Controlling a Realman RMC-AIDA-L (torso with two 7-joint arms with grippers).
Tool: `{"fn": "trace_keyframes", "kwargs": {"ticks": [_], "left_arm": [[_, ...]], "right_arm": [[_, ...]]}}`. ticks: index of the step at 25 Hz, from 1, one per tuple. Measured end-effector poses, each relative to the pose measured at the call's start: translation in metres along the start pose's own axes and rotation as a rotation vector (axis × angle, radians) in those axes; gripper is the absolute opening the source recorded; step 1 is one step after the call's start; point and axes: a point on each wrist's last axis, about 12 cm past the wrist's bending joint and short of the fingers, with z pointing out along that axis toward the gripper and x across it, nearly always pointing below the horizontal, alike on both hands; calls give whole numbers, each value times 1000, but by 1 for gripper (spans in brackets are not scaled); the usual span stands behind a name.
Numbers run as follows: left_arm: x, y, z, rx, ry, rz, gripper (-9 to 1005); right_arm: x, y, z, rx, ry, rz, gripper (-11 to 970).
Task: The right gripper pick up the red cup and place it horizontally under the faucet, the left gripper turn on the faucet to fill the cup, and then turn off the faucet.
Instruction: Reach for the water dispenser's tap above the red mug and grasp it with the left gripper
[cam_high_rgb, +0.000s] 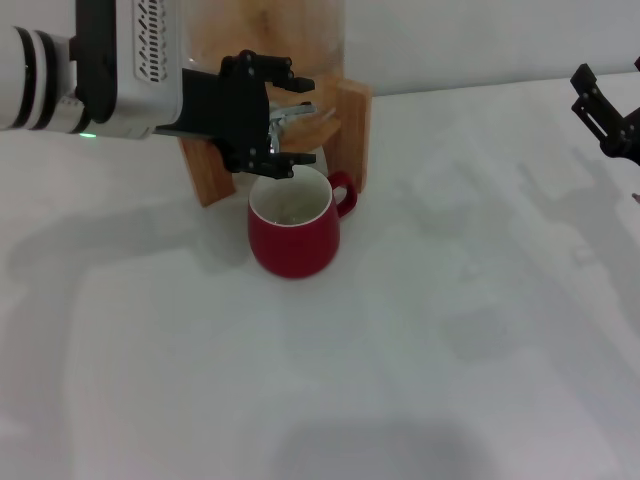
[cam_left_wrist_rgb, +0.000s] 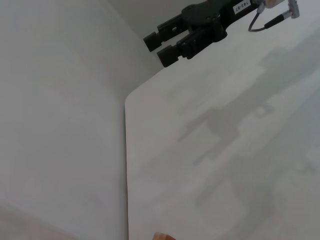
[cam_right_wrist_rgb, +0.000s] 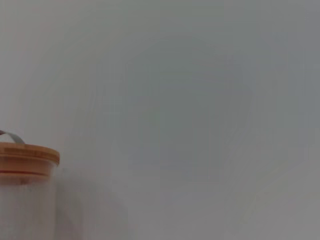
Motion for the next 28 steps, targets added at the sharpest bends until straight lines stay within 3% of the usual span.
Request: {"fn": "trace_keyframes", "kwargs": {"ticks": [28], "left_arm": [[0, 2, -9, -35, 7, 12, 771]], "right_arm": [[-1, -1, 2, 7, -5, 1, 817]]}}
